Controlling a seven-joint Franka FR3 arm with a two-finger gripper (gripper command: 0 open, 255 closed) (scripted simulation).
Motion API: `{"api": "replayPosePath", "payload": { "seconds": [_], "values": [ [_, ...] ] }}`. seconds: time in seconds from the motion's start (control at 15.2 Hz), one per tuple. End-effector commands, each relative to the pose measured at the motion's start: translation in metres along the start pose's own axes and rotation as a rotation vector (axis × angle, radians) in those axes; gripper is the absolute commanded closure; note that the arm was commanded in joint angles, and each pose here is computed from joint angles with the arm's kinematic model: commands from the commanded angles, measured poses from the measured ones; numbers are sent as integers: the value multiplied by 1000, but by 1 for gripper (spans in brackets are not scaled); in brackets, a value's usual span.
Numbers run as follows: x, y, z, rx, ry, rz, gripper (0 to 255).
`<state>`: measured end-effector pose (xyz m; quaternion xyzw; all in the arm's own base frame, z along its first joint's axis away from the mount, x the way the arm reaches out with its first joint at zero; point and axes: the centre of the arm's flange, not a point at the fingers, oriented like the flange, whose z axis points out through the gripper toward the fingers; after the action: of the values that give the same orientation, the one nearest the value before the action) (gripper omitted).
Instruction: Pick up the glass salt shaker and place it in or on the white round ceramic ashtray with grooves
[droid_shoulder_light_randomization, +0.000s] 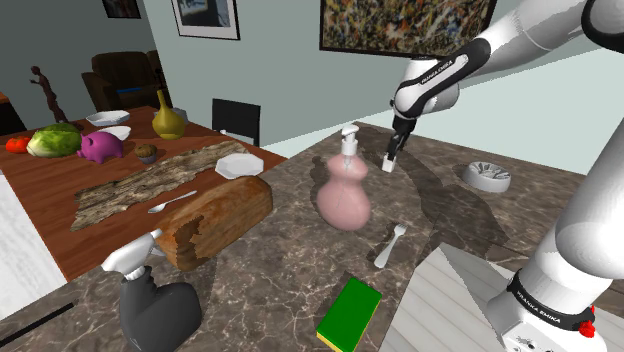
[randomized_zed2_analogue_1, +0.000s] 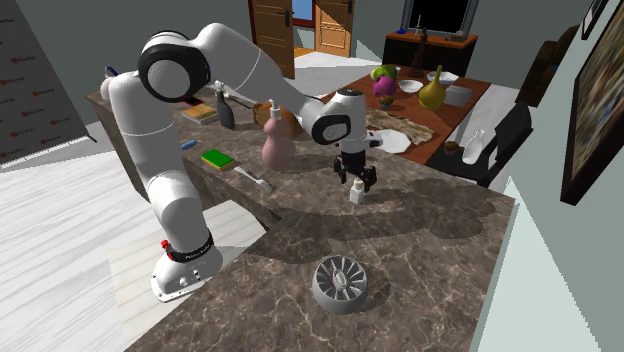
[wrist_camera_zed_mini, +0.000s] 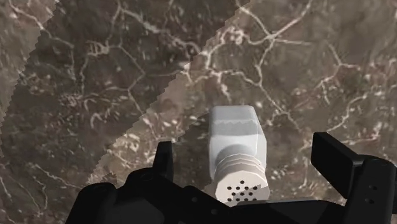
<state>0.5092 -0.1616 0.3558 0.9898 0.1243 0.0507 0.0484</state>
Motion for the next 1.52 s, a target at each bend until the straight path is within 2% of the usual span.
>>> {"api": "replayPosePath", "payload": {
  "seconds": [0.0,0.13,0.59,0.66,1.25,1.45],
  "values": [
    [1,-1,10,0,1,0,0],
    [1,-1,19,0,1,0,0],
    [1,-1,18,0,0,0,0],
    [1,-1,18,0,0,0,255],
    [1,-1,19,0,1,0,255],
    [2,1,3,0,1,0,255]
  ]
}}
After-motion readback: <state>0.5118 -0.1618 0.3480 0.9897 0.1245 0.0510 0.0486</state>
